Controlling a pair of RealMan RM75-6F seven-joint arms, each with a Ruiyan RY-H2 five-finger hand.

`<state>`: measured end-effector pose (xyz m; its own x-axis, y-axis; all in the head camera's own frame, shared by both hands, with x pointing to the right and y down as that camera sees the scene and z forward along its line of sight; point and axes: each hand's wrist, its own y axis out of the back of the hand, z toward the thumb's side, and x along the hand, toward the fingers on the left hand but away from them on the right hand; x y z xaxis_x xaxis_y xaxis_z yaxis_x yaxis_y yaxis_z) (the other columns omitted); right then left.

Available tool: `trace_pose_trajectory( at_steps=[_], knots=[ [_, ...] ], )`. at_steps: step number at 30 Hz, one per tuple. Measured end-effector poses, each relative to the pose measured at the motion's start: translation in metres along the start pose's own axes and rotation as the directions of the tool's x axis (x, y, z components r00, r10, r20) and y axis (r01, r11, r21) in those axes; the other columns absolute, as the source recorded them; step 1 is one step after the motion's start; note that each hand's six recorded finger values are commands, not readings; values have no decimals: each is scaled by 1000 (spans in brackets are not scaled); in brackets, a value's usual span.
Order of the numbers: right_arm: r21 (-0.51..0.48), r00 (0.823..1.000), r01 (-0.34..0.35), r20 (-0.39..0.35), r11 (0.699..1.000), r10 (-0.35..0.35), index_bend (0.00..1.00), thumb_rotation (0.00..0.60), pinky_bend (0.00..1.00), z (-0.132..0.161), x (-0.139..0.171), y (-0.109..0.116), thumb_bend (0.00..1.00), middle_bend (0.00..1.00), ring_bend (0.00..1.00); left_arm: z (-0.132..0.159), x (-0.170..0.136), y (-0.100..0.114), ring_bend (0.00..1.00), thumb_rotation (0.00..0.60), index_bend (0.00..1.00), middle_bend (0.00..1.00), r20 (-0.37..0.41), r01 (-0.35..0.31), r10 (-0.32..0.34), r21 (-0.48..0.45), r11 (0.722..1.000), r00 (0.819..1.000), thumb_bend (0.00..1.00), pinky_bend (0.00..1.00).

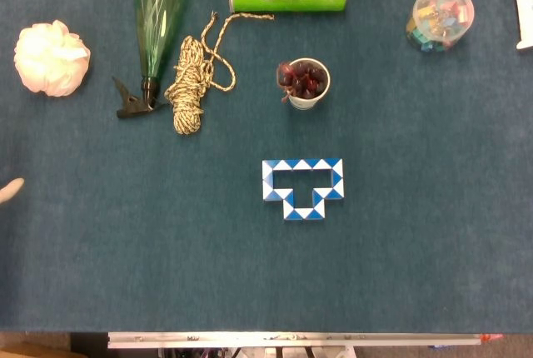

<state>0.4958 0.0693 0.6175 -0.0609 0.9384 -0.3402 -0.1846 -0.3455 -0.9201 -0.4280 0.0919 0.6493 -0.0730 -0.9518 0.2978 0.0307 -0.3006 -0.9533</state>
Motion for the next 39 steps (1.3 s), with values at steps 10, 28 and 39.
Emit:
trace_pose_trajectory(
  at_steps=[10, 28, 39],
  knots=[
    [-18, 1000, 4, -27, 1000, -5, 0, 600, 0, 3, 0, 0, 756, 0, 0, 0, 0, 0, 0, 417, 0, 0, -3, 1, -1, 0, 1000, 1000, 0, 0],
    [-81, 997, 26, -70, 996, -31, 0, 600, 0, 8, -2, 0, 1000, 0, 0, 0, -1, 0, 0, 426, 0, 0, -5, 4, -4, 0, 1000, 1000, 0, 0],
    [-193, 980, 61, -172, 979, -95, 0, 600, 0, 20, -8, 0, 1000, 0, 0, -1, 0, 1, 0, 426, 0, 0, -10, 3, -3, -2, 1000, 1000, 0, 0]
  ],
)
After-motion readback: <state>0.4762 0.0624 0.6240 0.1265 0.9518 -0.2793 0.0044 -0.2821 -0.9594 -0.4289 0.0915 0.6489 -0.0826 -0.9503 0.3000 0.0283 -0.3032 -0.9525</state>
